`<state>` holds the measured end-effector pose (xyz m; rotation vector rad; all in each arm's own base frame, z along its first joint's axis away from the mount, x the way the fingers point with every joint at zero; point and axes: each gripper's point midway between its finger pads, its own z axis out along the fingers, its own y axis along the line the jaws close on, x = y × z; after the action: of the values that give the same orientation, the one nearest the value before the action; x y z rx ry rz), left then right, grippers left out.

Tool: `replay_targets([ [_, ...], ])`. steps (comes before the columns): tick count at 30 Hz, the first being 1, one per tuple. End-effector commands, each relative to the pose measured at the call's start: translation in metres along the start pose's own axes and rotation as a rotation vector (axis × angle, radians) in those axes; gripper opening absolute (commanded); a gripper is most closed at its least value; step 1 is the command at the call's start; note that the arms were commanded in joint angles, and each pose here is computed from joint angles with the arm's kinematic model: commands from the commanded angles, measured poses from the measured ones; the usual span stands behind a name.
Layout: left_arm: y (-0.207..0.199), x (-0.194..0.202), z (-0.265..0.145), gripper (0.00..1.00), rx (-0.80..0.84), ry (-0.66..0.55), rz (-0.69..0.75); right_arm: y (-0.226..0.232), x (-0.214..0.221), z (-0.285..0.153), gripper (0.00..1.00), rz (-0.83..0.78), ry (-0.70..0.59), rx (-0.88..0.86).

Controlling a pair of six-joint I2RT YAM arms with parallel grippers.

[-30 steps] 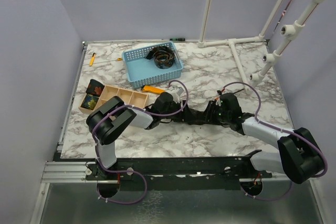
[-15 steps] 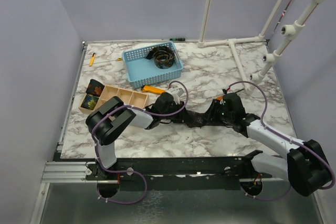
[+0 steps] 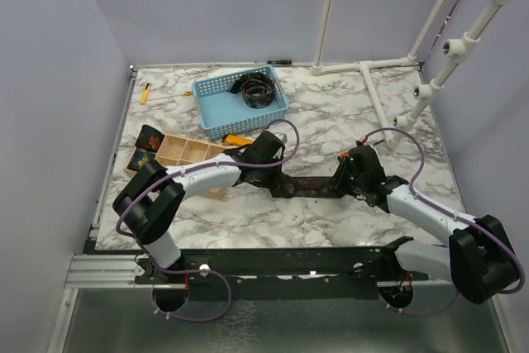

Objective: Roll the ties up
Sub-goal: Roll the tie at the center of the board.

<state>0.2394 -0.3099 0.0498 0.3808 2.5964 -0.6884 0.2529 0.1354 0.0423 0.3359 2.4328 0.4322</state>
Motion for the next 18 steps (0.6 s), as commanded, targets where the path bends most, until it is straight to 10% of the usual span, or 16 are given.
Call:
replay_targets([
  [1, 0.07, 0.028, -0.037, 0.0, -0.376, 0.17, 0.127, 0.003, 0.002, -0.003, 0.38, 0.015, 0.002, -0.021],
  [18, 0.107, -0.017, -0.092, 0.0, -0.97, 0.209, 0.352, 0.005, 0.048, -0.008, 0.37, 0.028, 0.088, -0.141],
])
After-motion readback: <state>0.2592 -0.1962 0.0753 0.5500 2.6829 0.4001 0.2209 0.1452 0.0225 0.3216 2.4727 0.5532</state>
